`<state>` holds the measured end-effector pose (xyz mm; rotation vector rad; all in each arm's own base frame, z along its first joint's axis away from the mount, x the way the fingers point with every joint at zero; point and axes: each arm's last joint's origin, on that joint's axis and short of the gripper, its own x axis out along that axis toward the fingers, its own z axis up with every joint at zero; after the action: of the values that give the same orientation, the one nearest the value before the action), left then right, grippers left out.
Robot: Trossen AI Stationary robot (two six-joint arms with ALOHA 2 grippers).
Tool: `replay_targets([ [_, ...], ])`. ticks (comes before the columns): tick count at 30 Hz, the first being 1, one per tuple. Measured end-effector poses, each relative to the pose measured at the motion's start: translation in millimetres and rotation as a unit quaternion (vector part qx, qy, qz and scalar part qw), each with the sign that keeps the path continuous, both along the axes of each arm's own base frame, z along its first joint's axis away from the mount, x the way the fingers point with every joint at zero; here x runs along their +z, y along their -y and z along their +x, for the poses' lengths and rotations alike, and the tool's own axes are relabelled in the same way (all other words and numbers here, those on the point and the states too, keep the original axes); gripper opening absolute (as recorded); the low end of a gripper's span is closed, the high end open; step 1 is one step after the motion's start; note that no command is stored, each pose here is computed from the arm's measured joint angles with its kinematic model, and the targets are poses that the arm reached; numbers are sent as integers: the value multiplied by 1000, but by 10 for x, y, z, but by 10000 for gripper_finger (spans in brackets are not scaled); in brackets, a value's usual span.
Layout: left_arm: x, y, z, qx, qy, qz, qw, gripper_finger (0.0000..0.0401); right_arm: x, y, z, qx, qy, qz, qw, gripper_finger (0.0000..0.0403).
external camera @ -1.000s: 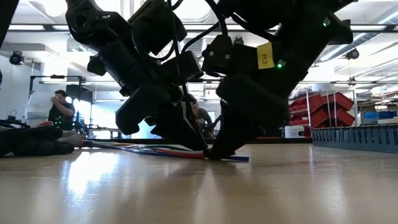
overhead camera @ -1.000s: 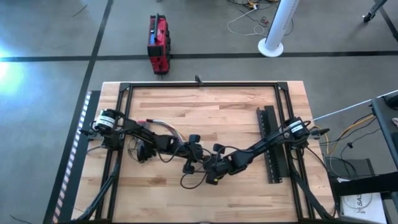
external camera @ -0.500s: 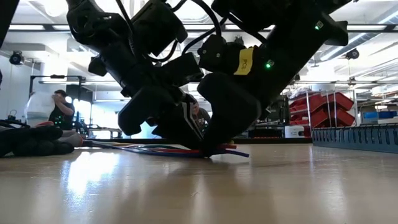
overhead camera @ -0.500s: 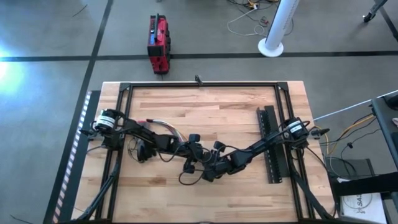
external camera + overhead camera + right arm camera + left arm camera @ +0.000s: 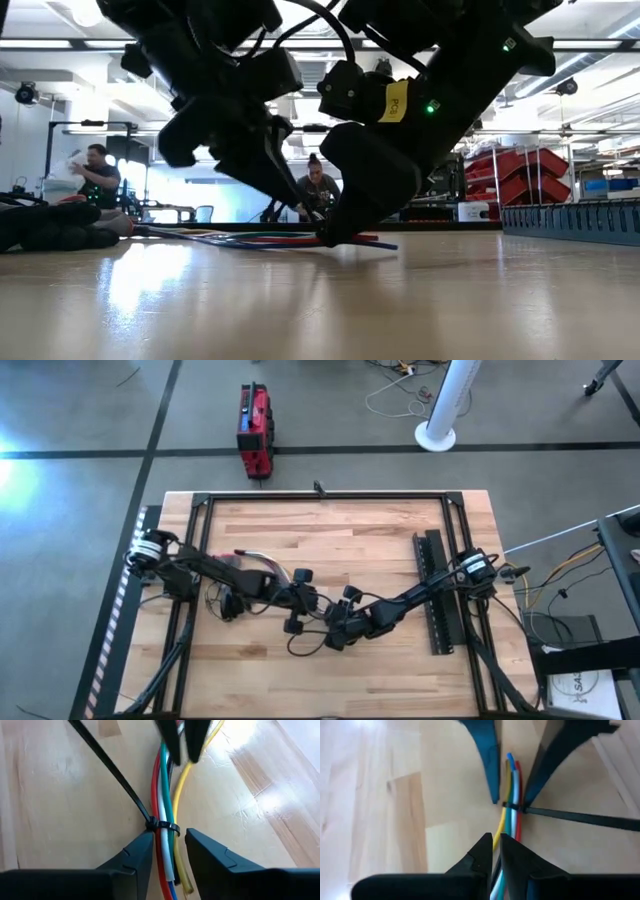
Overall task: Ziptie cables
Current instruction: Wrap the colored cable wires with the black zip tie
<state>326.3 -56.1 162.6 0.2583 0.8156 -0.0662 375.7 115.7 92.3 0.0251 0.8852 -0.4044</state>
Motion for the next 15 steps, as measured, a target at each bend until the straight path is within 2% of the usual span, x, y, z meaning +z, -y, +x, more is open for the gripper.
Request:
replay_targets([
  [3, -5, 7, -7, 1, 3, -2, 1000, 20, -2, 1, -2, 4, -3, -2, 1000, 101],
  [15, -565, 21, 90, 18, 16, -14, 1000, 20, -30, 5, -32, 8, -11, -3, 1000, 107],
])
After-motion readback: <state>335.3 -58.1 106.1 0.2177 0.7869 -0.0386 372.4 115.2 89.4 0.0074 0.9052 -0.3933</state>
